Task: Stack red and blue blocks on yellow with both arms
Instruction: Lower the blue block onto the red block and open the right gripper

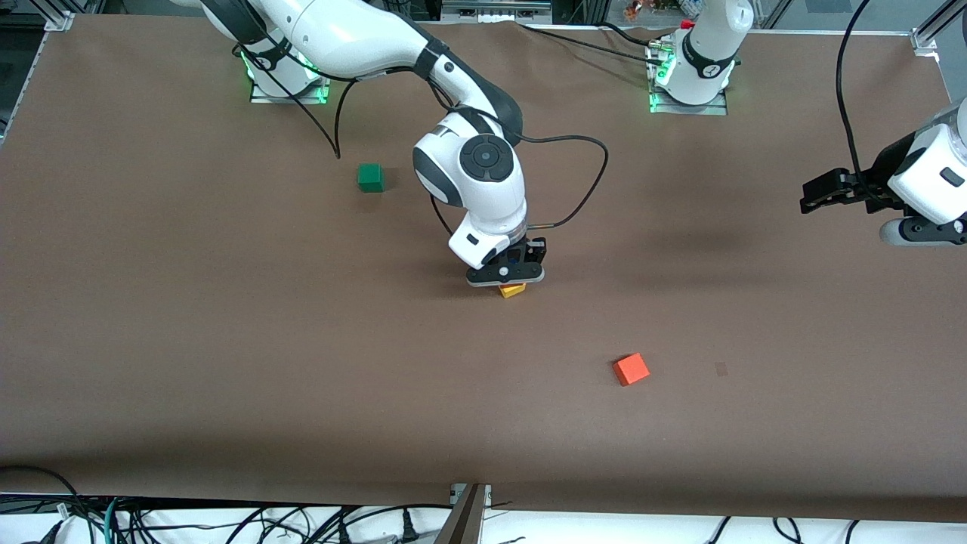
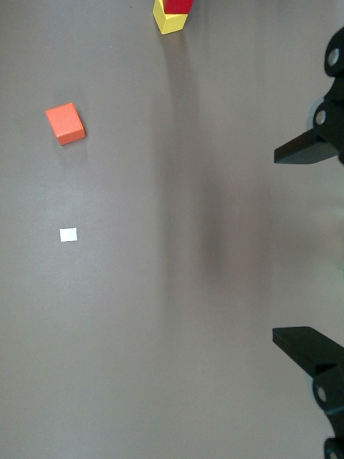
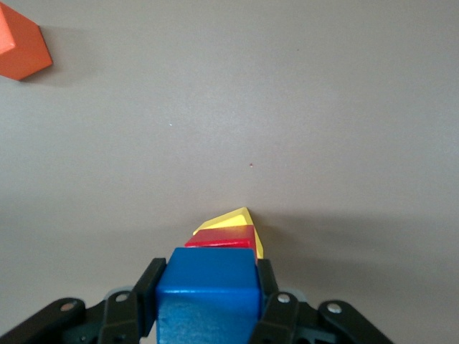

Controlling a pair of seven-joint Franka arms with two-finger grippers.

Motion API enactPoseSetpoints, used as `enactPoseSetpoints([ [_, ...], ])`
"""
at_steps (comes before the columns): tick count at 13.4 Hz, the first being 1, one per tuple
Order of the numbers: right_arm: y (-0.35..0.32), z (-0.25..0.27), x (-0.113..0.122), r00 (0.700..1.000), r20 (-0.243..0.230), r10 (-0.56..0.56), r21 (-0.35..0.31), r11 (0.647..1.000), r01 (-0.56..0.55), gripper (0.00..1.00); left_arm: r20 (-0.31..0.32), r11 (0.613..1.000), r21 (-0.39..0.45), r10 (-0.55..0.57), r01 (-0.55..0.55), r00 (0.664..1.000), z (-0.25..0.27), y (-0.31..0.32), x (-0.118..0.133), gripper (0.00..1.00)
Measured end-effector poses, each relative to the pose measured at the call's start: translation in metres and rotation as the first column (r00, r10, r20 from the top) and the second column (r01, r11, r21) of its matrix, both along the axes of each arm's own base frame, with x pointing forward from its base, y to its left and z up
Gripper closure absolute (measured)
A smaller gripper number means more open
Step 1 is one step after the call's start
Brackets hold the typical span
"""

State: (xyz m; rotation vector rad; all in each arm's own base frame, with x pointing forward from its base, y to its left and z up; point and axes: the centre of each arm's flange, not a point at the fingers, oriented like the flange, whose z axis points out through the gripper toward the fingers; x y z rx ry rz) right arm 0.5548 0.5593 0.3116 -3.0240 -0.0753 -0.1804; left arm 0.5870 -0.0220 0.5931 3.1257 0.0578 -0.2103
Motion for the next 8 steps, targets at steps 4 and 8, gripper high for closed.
enactPoseSetpoints([
  [4, 0.0018, -0.0096, -0.0022, 1.0, -0.002, 0.009, -0.018, 1.0, -0.009, 0.44, 0.0, 1.0, 0.0, 0.0, 0.0, 1.0, -0.0002, 0.0, 0.0001, 0.0],
  [8, 0.0019, -0.0099, -0.0028, 1.0, -0.005, 0.01, -0.023, 1.0, -0.01, 0.44, 0.0, 1.0, 0.0, 0.0, 0.0, 1.0, -0.0003, 0.0, 0.0001, 0.0],
])
